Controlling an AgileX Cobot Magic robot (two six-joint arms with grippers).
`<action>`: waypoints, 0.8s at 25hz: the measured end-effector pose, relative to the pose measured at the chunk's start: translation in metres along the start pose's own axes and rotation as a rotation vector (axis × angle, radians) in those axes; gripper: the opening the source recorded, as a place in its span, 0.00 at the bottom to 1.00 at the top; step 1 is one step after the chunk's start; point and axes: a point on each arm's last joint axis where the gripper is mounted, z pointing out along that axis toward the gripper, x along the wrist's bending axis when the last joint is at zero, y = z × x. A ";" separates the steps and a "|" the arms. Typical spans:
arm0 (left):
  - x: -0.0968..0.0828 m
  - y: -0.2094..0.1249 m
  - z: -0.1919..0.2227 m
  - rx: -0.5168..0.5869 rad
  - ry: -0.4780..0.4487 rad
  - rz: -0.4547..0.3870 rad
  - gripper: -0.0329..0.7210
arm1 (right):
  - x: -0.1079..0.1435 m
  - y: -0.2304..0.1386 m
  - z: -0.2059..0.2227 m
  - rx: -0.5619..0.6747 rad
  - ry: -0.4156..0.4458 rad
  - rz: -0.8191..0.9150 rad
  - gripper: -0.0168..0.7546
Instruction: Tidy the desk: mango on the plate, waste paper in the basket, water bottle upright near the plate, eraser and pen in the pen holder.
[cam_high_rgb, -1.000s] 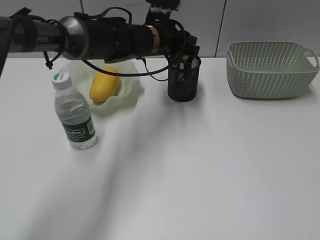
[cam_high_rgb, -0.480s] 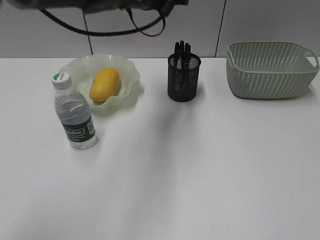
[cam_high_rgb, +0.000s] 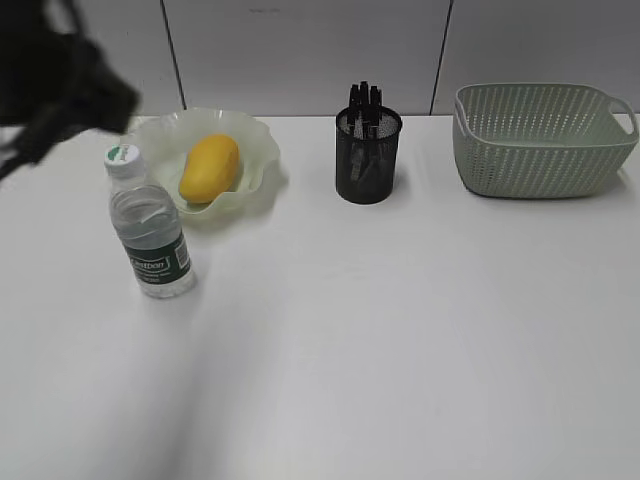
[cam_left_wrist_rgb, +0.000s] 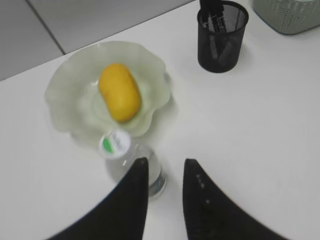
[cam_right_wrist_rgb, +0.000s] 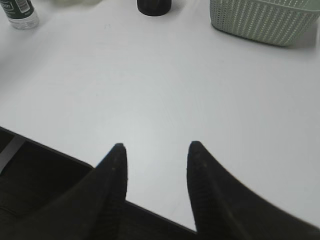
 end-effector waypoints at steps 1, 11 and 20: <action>0.009 -0.013 -0.021 -0.016 0.008 -0.012 0.27 | 0.000 0.000 0.000 0.000 0.000 0.000 0.45; 0.053 -0.148 -0.149 -0.133 -0.108 -0.030 0.28 | 0.000 0.000 0.000 0.000 -0.001 0.000 0.45; 0.056 -0.189 -0.160 -0.263 -0.169 -0.041 0.28 | 0.000 0.000 0.000 0.000 -0.002 -0.001 0.45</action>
